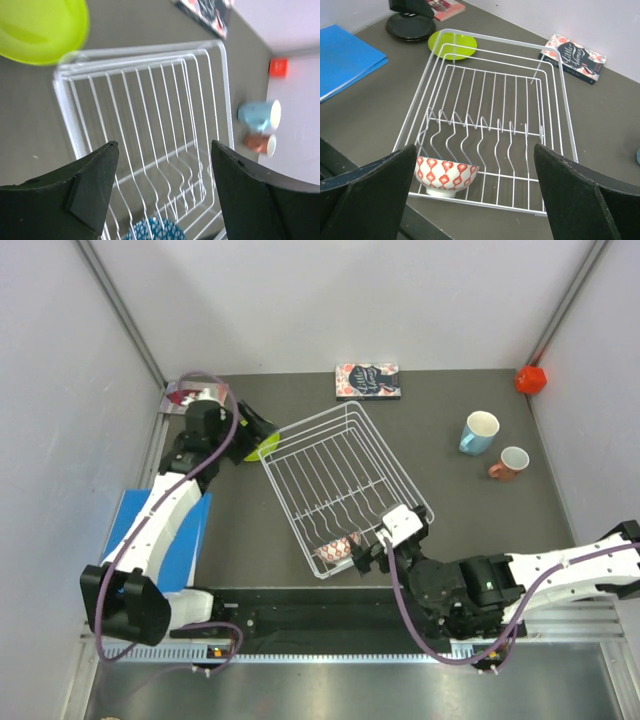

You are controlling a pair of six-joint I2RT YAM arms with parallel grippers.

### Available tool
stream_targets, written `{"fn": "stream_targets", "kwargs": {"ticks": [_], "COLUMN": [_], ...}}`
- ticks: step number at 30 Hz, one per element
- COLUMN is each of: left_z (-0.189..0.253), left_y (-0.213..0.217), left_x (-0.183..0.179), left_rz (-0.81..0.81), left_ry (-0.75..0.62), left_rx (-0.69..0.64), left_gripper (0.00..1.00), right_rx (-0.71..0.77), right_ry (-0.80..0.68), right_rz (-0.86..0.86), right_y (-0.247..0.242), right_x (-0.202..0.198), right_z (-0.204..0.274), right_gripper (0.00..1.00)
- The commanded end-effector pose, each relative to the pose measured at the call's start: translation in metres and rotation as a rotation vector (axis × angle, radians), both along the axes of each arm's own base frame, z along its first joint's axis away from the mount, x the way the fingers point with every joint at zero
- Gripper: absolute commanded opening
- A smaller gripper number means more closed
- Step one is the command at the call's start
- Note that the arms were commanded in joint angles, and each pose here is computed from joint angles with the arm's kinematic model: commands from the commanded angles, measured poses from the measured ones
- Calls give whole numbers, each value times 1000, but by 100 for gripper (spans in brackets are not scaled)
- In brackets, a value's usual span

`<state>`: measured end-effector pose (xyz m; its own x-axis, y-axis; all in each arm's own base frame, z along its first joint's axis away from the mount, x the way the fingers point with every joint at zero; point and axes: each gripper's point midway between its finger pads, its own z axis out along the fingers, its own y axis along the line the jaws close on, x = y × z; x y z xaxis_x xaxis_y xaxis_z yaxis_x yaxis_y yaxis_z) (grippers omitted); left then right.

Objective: Unload the mixed dishes from the dish rack
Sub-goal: Pick up the bowl from the dish rack.

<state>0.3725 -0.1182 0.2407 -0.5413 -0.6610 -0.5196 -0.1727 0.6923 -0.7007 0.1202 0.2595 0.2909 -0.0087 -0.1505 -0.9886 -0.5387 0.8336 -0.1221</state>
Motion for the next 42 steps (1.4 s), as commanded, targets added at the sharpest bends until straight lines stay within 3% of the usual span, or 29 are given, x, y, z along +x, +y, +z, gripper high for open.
{"fn": "stream_targets", "kwargs": {"ticks": [1, 7, 14, 21, 30, 42], "left_z": [-11, -17, -21, -33, -66, -113], "left_y": [-28, -76, -148, -178, -185, -181], "left_x": [-23, -63, -132, -195, -235, -235], "left_rz": [-76, -290, -885, -1243, -1437, -1432], "left_ry": [-14, -62, -161, -226, -159, -31], "left_rx": [154, 254, 336, 251, 319, 386], "left_gripper": [78, 74, 68, 67, 66, 66], "right_rx": [96, 164, 236, 237, 253, 278], "right_ry": [67, 167, 176, 181, 179, 176], "right_rz": [-72, -137, -183, -163, -167, -174], "right_y": [-8, -21, -27, -14, -24, -36], "right_x": [13, 41, 57, 61, 61, 60], "right_z": [20, 14, 22, 24, 26, 25], "right_gripper": [100, 100, 100, 100, 100, 100]}}
